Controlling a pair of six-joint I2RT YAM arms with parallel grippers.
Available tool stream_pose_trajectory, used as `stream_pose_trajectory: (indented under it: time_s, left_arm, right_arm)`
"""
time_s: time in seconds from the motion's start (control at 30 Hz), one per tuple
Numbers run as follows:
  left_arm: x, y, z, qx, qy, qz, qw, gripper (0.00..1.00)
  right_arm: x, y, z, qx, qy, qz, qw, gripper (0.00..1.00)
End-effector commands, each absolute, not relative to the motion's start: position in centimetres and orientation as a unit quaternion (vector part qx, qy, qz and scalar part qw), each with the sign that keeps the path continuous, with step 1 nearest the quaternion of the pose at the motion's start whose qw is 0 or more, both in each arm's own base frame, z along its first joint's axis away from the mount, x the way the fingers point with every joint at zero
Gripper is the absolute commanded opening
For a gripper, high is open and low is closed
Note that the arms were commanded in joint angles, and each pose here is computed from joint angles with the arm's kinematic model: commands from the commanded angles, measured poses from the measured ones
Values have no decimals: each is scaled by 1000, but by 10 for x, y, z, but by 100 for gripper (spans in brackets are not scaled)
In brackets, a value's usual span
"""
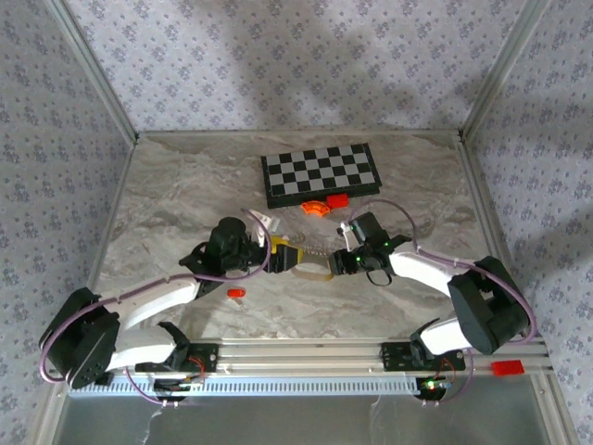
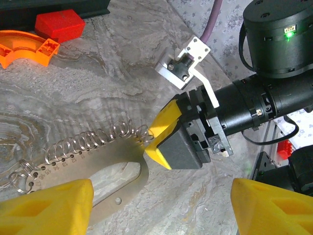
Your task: Put the keys on the keyring
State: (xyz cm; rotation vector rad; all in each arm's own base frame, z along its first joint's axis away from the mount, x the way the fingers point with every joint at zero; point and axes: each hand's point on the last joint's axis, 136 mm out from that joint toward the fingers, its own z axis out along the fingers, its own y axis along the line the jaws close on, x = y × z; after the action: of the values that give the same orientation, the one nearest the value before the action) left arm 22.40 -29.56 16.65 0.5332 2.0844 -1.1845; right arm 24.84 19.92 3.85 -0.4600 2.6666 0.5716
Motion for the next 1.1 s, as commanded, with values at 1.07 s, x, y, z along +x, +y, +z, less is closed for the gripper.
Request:
stream_pose_trajectory:
  time_s: [1.07]
  left_arm:
    - [225, -279, 178, 183, 786, -464, 366, 74]
  right_arm:
    - [256, 196, 31, -181, 957, 135, 183, 26]
